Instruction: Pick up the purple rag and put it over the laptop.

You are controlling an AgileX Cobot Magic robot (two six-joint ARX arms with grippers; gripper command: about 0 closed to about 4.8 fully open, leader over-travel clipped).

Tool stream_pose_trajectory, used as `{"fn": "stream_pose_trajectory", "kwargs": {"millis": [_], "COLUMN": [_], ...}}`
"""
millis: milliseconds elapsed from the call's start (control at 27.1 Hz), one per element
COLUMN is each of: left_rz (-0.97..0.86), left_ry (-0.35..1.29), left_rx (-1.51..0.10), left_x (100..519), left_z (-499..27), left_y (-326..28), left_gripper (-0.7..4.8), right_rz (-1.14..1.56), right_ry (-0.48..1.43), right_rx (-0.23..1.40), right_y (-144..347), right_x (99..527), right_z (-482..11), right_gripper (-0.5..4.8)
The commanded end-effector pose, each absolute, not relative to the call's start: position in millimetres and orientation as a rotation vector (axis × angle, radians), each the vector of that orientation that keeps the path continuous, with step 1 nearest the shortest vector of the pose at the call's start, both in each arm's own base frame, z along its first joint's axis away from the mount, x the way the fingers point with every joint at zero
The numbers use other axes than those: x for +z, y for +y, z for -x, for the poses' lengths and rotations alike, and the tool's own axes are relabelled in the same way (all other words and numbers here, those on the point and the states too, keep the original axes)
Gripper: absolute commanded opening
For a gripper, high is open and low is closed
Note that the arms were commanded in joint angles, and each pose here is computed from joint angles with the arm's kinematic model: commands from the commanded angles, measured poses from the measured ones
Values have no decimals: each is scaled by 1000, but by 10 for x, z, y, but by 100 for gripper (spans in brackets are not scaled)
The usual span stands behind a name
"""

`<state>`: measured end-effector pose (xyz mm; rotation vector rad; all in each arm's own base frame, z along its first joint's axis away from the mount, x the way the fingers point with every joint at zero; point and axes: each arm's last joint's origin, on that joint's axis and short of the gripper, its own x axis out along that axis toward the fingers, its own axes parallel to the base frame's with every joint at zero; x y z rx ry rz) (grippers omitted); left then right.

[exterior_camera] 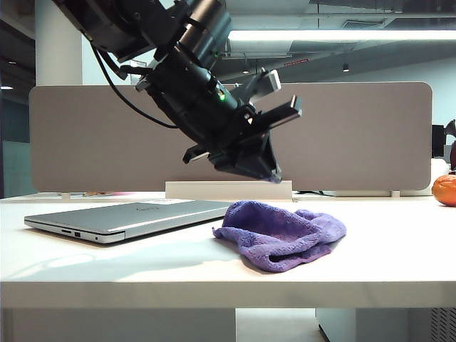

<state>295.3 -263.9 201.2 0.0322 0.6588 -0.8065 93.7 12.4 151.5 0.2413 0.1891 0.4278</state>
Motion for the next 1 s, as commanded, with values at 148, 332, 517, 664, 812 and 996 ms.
{"fn": "stream_pose_trajectory", "kwargs": {"millis": [148,332,517,664,812,996], "left_rz": [-46,-68,-68,-71,-84,-107], "left_ry": [664,725,732,722,728,752], "left_rx": [-801,-799,-800,-810,-815,-819], "left_x": [2023,1973,1969,1919,1808,1647], "left_z": [-2954,-2906,-2902,-2894,-2865,-2830], "left_y": [-2687,-2685,-2683,-2743,-2836,-2929], "left_gripper": [-5,97,231,375,471,472], "right_rz": [-238,-238,-239,-239,-239,-239], "right_ry": [174,174,174,174,174,175], "right_rx": [426,427,428,430,430,430], "right_y": [123,123,123,124,124,124], "right_x": [1520,1520,1520,1520,1520,1520], "right_z": [-941,-941,-940,-940,-940,-940], "right_gripper": [22,22,22,22,22,22]}}
